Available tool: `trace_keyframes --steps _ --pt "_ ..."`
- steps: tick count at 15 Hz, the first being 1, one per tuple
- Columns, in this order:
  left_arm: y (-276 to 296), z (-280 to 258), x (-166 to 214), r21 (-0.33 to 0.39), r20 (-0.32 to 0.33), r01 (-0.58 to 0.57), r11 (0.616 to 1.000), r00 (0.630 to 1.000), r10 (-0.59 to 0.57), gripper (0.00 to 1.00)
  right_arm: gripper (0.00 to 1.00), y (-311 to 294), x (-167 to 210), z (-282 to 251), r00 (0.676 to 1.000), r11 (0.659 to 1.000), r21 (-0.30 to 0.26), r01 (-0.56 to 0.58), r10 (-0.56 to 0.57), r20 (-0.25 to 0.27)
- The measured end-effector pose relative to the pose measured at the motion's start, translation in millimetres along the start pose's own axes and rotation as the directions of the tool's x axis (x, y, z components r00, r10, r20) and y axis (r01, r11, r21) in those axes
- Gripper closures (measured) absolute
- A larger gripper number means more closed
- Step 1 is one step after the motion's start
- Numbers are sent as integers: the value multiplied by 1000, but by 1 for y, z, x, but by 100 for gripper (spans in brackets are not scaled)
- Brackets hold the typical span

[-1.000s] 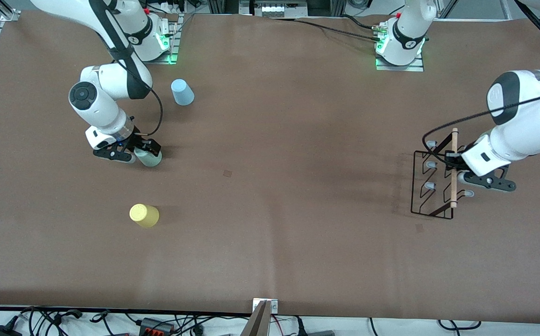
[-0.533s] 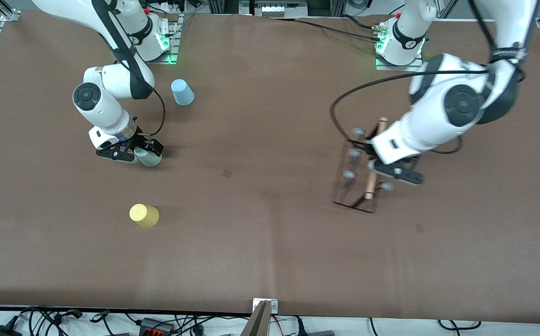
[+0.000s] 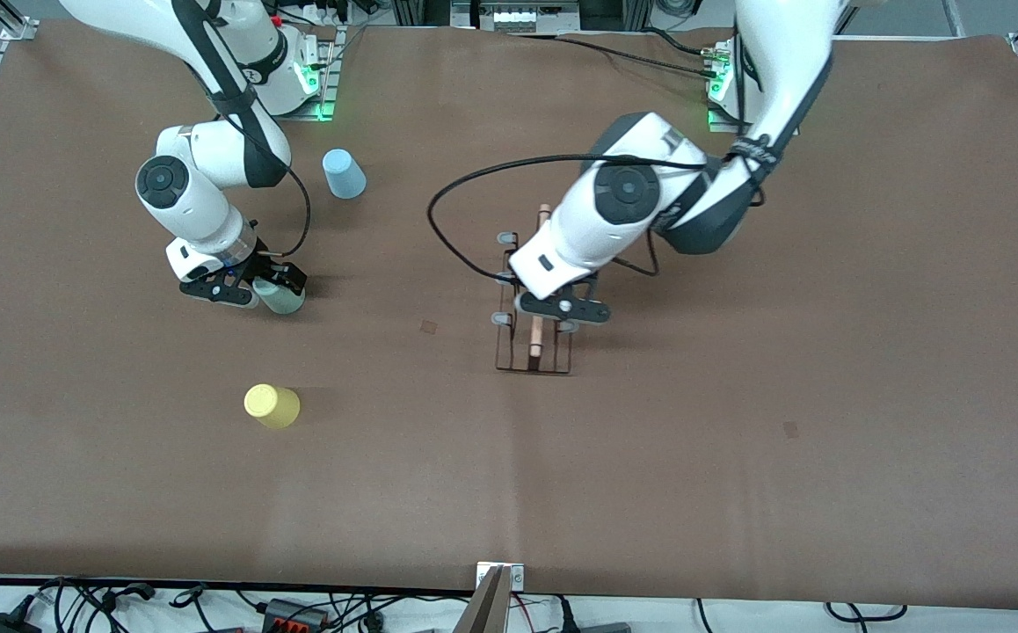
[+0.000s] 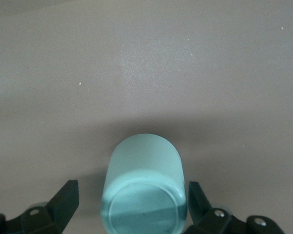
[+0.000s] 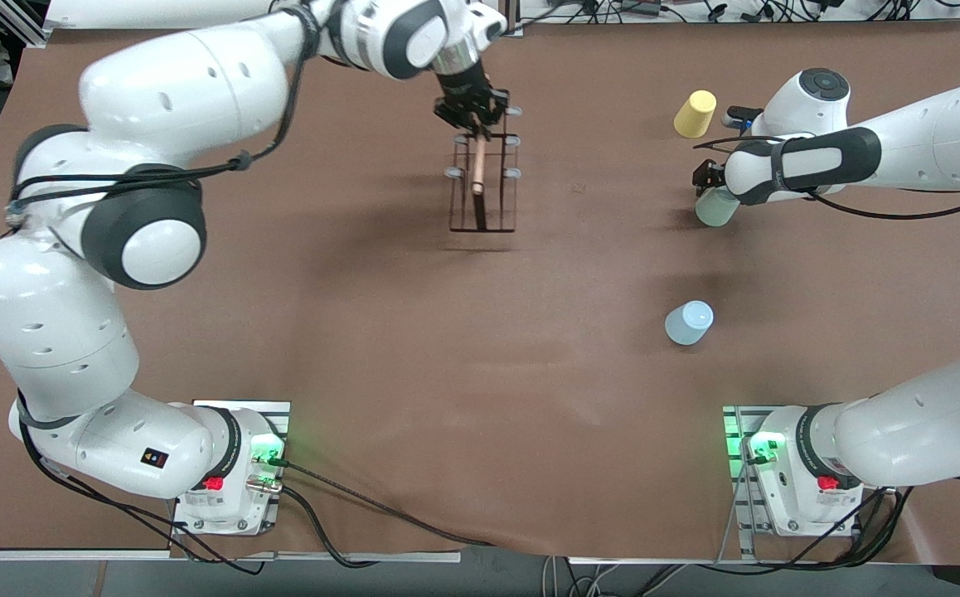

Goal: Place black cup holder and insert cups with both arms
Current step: 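Carry the wire rack with the left gripper to the table middle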

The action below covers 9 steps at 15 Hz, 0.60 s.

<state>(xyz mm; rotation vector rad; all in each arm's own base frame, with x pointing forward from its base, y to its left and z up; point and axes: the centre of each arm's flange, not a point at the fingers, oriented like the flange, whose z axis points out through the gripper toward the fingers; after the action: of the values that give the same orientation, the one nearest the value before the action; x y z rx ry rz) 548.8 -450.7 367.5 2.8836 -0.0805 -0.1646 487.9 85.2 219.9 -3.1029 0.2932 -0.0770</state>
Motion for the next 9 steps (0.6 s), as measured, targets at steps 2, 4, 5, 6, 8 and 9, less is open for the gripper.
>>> trace_keyframes --steps 2,4,5,6,8,9 --pt "17 18 -7 -14 -4 8 1000 1000 -8 84 26 0 0 0 1000 1000 0 -1 1 -2" --pt "26 30 -11 -22 -5 10 1000 1000 -10 84 33 0 1 -2 1000 1000 3 -2 2 -8" --pt "29 34 -13 -25 -5 10 1000 1000 -10 84 33 1 2 -2 1000 1000 3 -3 3 -8" --pt "32 37 -14 -26 -4 8 1000 1000 -8 84 33 1 2 -3 1000 1000 3 -4 4 -11" --pt "36 39 -17 -27 -3 8 1000 1000 -8 84 33 1 7 -12 1000 1000 10 4 -4 -31" --pt "36 38 -17 -28 -4 8 1000 1000 -8 84 33 0 10 -23 999 1000 14 15 -15 -38"
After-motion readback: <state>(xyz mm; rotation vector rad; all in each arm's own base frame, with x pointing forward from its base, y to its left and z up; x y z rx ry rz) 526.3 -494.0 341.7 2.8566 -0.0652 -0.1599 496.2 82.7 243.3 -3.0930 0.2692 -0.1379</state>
